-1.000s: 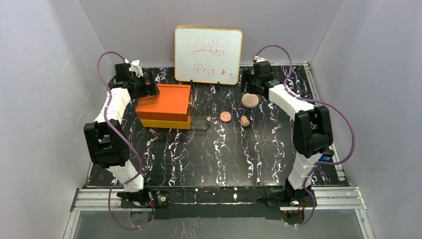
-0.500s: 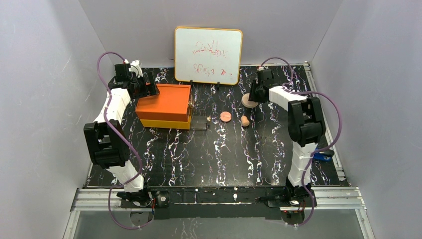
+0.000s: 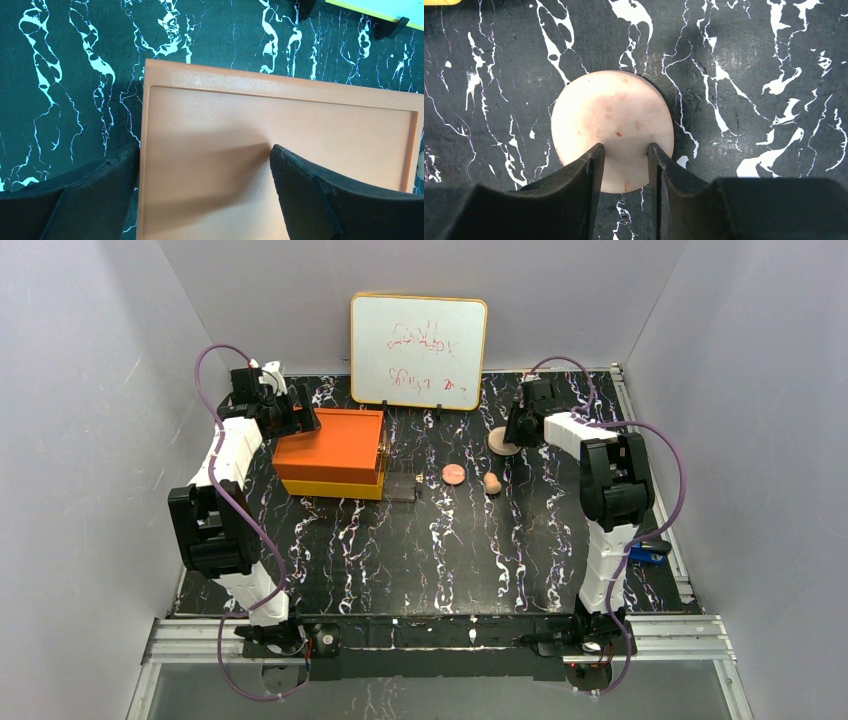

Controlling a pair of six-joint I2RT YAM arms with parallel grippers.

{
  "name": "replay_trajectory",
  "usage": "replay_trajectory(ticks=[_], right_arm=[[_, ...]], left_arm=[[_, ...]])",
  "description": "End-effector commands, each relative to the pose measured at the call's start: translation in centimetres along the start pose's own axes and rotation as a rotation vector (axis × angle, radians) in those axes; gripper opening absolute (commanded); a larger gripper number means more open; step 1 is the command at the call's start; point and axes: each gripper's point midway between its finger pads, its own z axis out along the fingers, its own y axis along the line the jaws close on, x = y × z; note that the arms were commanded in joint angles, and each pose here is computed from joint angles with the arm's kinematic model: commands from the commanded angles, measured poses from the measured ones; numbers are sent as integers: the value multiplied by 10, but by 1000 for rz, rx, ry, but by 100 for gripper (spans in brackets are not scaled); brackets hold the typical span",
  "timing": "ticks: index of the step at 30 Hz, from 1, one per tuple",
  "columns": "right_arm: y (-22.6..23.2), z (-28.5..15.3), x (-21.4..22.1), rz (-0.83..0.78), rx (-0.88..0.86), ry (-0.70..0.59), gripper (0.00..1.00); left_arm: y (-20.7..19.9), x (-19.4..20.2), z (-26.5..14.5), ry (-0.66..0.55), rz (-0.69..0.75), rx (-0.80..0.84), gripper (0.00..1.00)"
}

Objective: Organize the makeup
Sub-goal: Pick up the makeup tool from the center of the board.

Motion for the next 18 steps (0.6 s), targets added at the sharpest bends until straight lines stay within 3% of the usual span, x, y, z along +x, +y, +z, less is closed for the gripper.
replay_trajectory(ticks=[1,8,13,18], right_arm=[[-12,4,-5,9,22,-7,46],[-14,12,1,-4,34,26,43],[-16,16,7,-28,51,46,32],[-14,19,13,-46,54,69,4]], left_arm=[[8,79,2,269,-27,-31,96],[8,79,2,270,-27,-31,96],[8,79,2,271,-28,-30,96],[8,80,2,271,-28,-29,96]])
